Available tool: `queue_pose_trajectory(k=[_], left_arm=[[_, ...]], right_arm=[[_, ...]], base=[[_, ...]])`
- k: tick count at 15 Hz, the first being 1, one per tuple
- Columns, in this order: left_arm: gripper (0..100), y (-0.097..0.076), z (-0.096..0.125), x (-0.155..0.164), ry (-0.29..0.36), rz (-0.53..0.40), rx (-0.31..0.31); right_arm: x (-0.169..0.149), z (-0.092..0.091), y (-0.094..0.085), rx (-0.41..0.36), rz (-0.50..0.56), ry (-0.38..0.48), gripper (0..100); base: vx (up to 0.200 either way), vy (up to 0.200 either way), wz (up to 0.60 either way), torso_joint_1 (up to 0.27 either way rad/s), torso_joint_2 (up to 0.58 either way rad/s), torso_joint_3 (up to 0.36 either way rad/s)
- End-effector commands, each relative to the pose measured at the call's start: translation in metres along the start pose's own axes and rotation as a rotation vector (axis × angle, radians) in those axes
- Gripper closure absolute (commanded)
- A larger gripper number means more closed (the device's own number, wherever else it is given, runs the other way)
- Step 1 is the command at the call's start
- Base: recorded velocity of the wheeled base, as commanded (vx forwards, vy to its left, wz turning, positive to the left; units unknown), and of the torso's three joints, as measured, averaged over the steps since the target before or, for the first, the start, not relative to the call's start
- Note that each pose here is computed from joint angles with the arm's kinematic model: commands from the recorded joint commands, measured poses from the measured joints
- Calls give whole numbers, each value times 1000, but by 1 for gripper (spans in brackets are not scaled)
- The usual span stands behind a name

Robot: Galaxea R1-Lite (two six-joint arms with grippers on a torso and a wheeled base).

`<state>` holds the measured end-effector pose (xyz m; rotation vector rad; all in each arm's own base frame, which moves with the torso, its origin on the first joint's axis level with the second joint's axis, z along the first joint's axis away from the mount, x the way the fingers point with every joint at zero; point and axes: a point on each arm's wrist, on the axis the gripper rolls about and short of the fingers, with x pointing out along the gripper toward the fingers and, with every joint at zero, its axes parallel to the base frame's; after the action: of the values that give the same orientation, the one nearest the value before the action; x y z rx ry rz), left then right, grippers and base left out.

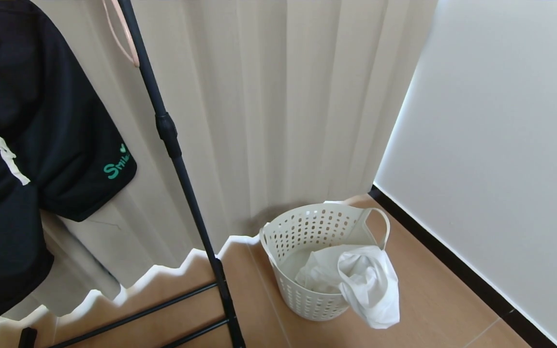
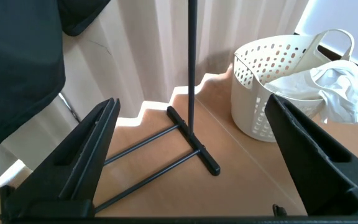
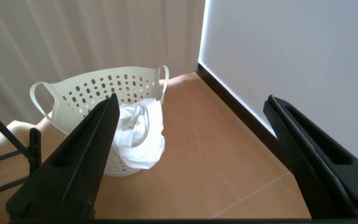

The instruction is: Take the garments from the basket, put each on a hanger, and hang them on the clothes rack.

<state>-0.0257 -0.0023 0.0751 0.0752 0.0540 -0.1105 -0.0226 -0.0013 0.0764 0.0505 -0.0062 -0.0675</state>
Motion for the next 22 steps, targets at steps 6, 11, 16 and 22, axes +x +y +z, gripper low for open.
queue_pose_trajectory(k=[6,11,16,22], left_arm=[[0,0,0,0,1,-1,-2],[0,0,0,0,1,-1,-2],[0,0,0,0,1,-1,-2],[0,0,0,0,2,1,-2]], right_arm=[[0,0,0,0,0,0,0],[0,0,0,0,0,0,0],[0,0,0,2,-7,-2,0],[0,0,0,2,-4,0,0]], base=[[0,0,0,2,1,-198],[0,0,0,0,3,-203],[0,0,0,2,3,-199],[0,0,0,2,2,-62]])
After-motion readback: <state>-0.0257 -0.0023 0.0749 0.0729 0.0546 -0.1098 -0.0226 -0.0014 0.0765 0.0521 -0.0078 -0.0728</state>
